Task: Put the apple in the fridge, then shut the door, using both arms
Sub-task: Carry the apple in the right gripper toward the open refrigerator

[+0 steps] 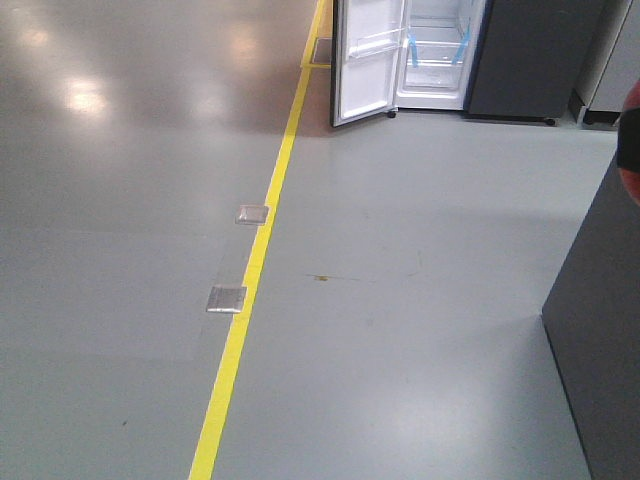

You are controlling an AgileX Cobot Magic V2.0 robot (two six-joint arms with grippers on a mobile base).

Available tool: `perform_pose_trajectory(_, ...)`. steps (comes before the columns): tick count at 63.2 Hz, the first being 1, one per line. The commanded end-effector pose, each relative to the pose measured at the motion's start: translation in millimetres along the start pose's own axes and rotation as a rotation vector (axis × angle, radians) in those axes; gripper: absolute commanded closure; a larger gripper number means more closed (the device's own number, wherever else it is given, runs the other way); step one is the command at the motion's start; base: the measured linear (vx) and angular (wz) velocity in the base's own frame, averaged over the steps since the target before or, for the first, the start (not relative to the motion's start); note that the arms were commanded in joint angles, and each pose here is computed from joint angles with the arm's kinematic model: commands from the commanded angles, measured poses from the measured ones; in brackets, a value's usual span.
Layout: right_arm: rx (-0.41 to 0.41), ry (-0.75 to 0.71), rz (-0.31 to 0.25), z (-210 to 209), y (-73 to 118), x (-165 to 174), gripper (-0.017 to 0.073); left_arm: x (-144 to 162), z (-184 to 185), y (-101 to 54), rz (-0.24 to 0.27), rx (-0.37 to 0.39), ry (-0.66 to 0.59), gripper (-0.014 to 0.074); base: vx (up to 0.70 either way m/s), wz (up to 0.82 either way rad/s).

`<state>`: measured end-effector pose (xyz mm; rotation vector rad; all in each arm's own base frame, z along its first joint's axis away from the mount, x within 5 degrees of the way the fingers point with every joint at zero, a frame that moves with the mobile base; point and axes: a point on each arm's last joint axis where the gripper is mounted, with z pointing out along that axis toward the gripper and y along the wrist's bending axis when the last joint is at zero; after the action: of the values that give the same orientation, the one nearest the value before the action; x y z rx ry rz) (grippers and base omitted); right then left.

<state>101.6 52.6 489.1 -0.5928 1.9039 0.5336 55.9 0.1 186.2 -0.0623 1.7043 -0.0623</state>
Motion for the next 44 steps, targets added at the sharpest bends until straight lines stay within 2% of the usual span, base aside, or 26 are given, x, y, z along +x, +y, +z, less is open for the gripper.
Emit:
perform_pose_trajectory(1, 0.007, -0.096, 0.002, -4.3, 2.1, -10.9, 0.0563, 1.4, 0.7, -0.7, -0.017, 0.016, -0.059, 0.0600, 0.30, -0.04)
perform_pose_trajectory(44, 0.007, -0.096, 0.002, -4.3, 2.1, -10.9, 0.0563, 1.4, 0.7, -0.7, -0.017, 0.016, -0.059, 0.0600, 0.32, -0.04)
